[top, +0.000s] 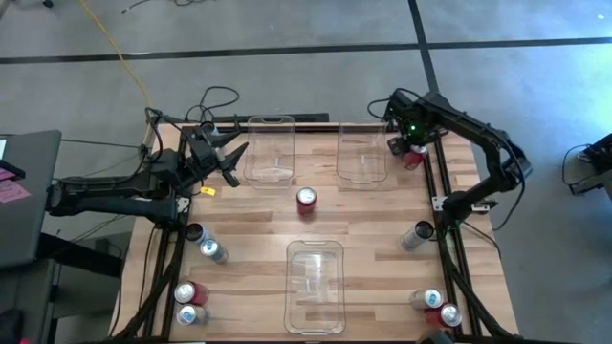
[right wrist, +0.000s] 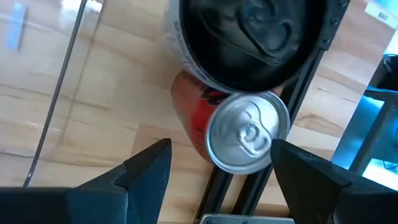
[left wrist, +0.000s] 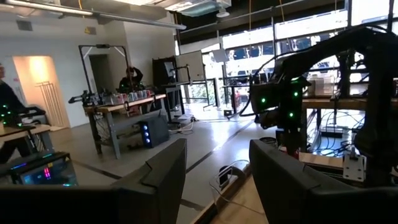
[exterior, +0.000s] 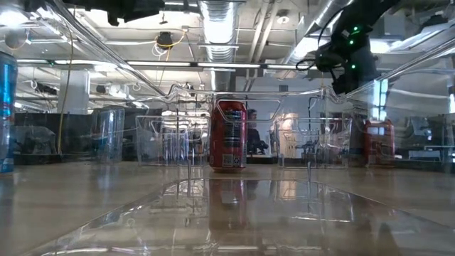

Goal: Sort soda cans
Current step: Put the top right red soda can into the top right transparent bin

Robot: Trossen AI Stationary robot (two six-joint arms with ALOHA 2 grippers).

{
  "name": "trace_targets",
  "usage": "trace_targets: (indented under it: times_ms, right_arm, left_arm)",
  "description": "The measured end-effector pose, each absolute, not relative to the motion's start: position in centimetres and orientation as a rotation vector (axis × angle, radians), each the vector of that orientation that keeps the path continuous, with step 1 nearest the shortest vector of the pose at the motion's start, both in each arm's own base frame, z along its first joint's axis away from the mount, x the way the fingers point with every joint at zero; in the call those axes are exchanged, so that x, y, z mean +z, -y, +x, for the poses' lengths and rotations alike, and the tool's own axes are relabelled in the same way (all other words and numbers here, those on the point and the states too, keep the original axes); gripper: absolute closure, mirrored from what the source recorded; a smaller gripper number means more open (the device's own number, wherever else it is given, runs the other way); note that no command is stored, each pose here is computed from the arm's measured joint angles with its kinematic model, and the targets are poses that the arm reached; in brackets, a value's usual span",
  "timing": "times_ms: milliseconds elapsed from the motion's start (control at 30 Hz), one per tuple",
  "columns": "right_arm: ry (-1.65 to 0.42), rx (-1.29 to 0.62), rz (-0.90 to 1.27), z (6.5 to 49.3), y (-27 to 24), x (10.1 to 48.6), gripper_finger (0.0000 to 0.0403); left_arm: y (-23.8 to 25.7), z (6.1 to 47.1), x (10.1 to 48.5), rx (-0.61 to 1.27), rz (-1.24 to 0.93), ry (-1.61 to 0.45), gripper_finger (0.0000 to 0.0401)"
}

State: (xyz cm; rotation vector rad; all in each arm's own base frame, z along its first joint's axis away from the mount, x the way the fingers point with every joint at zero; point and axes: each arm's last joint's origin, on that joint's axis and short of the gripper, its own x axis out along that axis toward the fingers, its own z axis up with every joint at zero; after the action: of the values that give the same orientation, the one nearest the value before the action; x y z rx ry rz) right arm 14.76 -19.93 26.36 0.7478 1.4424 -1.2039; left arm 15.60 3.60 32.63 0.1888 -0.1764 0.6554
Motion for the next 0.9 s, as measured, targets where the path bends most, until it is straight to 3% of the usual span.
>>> trace_targets:
  times_ms: [433,900]
  right_arm:
    - [-1.500,-1.173,0.800,15.2,19.4,24.6,0.0111]
    - [-1.457,-1.017,0.774,17.2,16.6,25.5,0.0111]
  left_arm:
    - [-3.5,14.8,33.0,0.663,0.234,0.186,0.0229]
    - [-3.4,14.6,33.4,0.672,0.256,0.219,0.0229]
